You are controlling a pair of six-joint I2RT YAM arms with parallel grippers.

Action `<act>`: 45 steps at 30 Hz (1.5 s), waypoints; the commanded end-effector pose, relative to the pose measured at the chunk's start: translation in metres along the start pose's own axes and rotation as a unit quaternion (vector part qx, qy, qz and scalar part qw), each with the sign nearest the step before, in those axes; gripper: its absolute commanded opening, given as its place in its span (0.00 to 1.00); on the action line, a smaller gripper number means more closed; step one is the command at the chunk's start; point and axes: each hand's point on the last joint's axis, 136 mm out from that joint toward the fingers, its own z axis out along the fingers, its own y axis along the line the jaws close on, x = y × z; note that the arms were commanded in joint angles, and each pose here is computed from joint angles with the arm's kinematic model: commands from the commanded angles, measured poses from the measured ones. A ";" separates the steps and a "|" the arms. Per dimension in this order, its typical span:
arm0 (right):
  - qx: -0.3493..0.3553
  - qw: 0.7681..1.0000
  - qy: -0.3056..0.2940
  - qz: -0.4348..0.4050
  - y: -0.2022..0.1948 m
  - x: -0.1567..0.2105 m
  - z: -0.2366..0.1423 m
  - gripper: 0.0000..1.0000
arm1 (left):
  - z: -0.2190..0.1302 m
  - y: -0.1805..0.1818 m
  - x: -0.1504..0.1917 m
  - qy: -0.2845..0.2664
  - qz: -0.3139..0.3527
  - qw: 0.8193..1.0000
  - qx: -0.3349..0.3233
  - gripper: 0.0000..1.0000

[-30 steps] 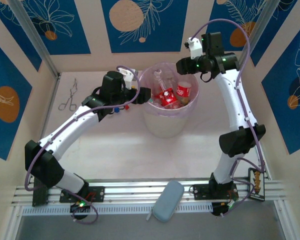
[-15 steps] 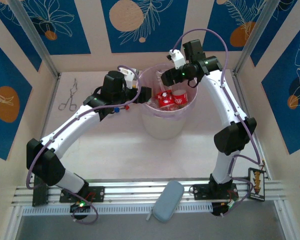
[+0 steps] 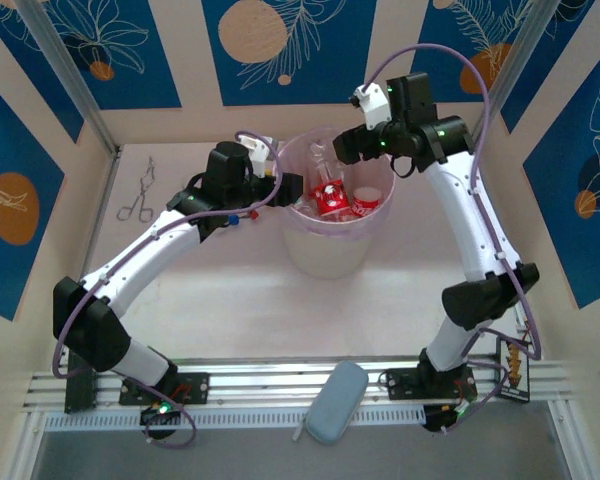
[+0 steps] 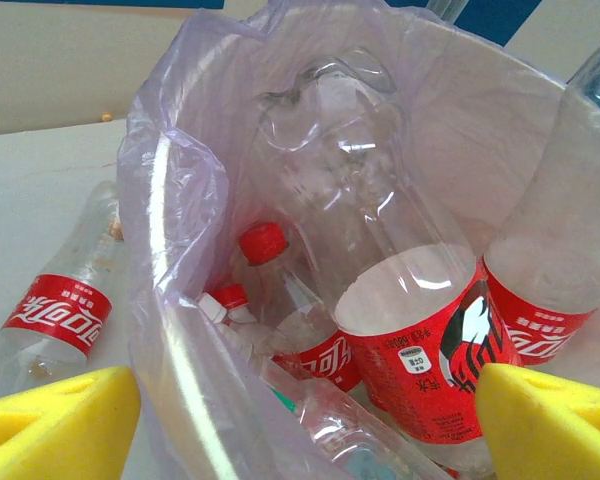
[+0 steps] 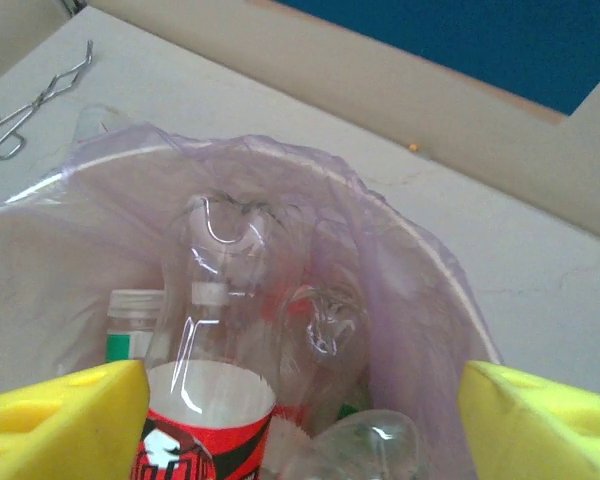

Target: Put the plastic bottles in the bin

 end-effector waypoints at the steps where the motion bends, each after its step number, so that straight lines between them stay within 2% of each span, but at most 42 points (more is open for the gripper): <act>1: 0.011 1.000 0.004 0.009 -0.003 0.008 -0.003 0.72 | -0.004 -0.009 -0.003 -0.005 0.000 1.000 0.012 0.87; 3: 0.007 1.000 0.011 0.016 -0.005 0.014 0.004 0.64 | -0.004 -0.009 -0.003 -0.005 -0.001 1.000 0.012 0.87; 8: -0.010 0.999 0.035 0.037 -0.007 0.030 0.025 0.51 | -0.004 -0.009 -0.003 -0.006 -0.003 1.000 0.012 0.87; 12: -0.027 0.997 0.046 0.049 -0.005 0.039 0.043 0.51 | -0.002 -0.008 -0.003 -0.003 -0.002 1.000 0.011 0.87; 18: -0.090 0.992 0.053 0.065 0.013 0.044 0.063 0.51 | 0.001 -0.010 -0.001 -0.001 -0.005 1.000 0.016 0.87; 30: -0.134 0.987 0.063 0.068 0.028 0.050 0.096 0.52 | 0.007 -0.014 0.000 0.000 -0.008 1.000 0.026 0.87; 32: -0.131 0.987 0.057 0.066 0.027 0.045 0.093 0.53 | 0.006 -0.015 -0.001 -0.001 -0.008 1.000 0.026 0.87; 37: -0.120 0.991 0.036 0.055 0.025 0.027 0.077 0.61 | 0.003 -0.015 -0.002 -0.004 -0.008 1.000 0.026 0.87; 45: -0.078 0.996 0.006 0.040 0.017 0.005 0.039 0.67 | -0.005 -0.013 -0.005 -0.012 -0.004 1.000 0.014 0.87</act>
